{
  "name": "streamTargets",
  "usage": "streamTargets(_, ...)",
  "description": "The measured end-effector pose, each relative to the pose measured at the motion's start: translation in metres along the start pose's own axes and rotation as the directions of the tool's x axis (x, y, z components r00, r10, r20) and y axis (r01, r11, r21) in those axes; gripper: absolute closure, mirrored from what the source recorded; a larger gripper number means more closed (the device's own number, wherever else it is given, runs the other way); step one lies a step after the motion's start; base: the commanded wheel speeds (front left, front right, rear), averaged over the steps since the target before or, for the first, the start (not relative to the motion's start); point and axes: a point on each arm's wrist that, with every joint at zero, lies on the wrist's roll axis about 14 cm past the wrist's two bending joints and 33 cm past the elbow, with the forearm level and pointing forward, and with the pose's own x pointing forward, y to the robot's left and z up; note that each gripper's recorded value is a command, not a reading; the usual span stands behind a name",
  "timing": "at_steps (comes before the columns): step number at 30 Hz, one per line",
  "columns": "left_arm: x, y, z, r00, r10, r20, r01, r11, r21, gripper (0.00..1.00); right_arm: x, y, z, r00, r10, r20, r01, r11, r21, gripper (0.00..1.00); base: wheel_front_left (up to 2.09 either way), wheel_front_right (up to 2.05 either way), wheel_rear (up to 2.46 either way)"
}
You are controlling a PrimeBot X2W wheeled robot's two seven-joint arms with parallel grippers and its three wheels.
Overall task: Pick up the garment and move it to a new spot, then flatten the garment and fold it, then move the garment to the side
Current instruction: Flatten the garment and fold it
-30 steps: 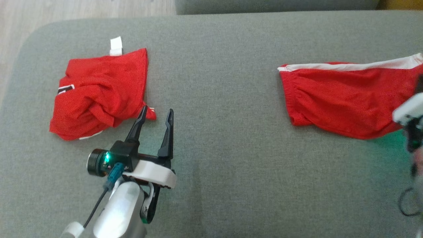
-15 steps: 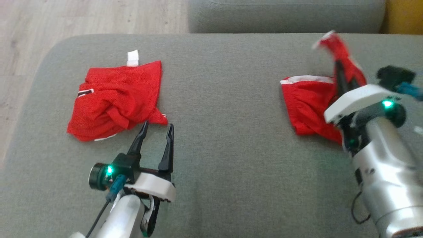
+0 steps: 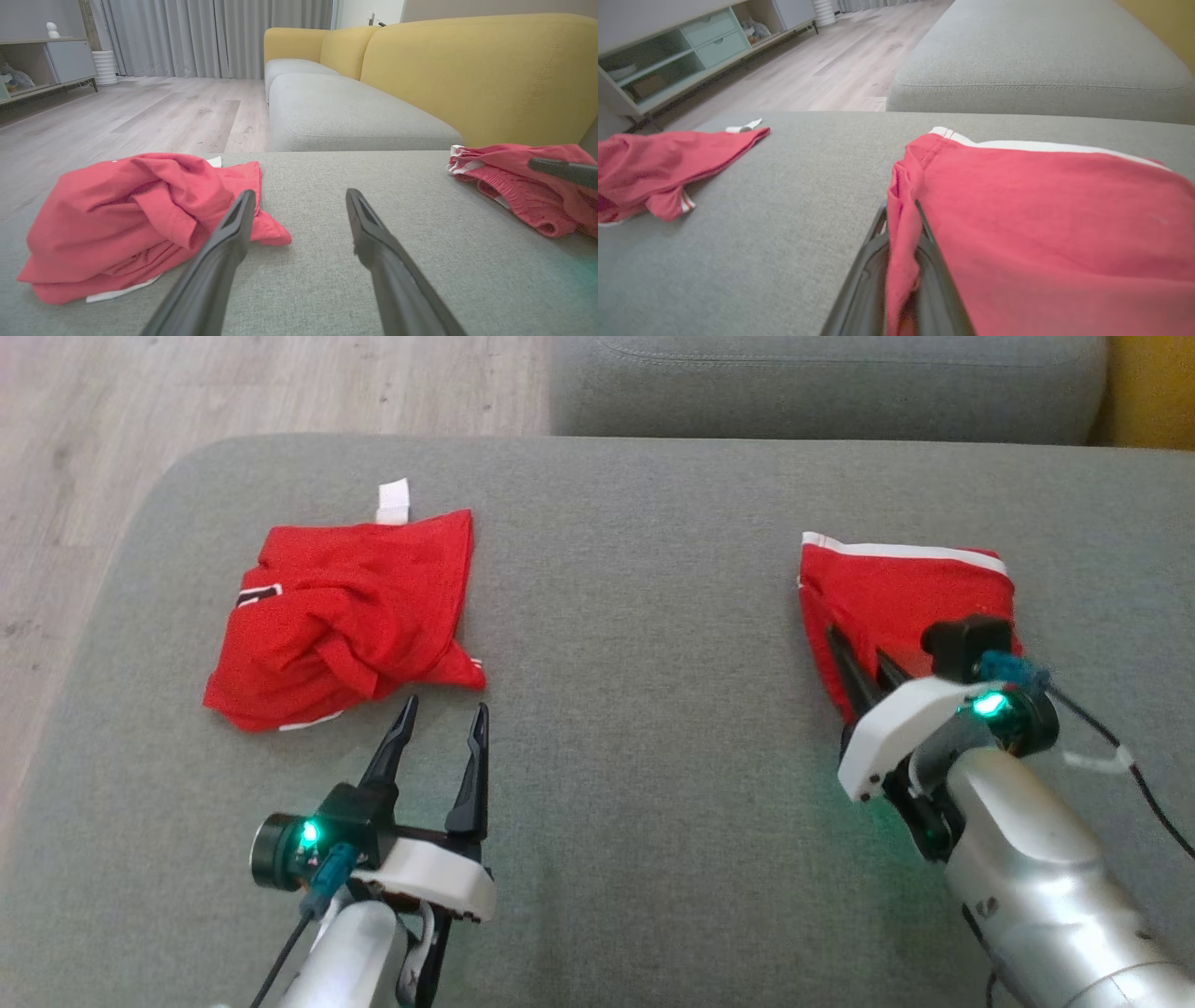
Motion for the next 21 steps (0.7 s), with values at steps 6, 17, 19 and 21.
streamTargets(6,0.004,-0.009,0.004,0.999,-0.029,0.013,0.029,1.000,0.003,0.00,-0.011,-0.013,-0.009,0.999,-0.047,0.026,0.048,0.998,-0.051,0.00,0.00,0.00,0.00)
streamTargets(17,0.005,-0.026,0.016,0.996,-0.068,0.052,0.068,0.998,-0.012,0.00,-0.068,-0.090,0.071,0.884,-0.306,0.352,0.300,0.951,0.073,0.00,0.00,0.00,0.00)
streamTargets(19,0.003,-0.029,0.016,0.996,-0.071,0.053,0.072,0.997,-0.013,0.00,-0.090,-0.098,0.060,0.860,-0.358,0.364,0.352,0.932,0.086,0.00,0.00,0.00,0.00)
streamTargets(21,0.002,-0.033,0.016,0.995,-0.080,0.054,0.081,0.997,-0.014,0.00,-0.110,-0.101,0.037,0.847,-0.406,0.343,0.394,0.913,0.105,0.00,0.00,0.00,0.00)
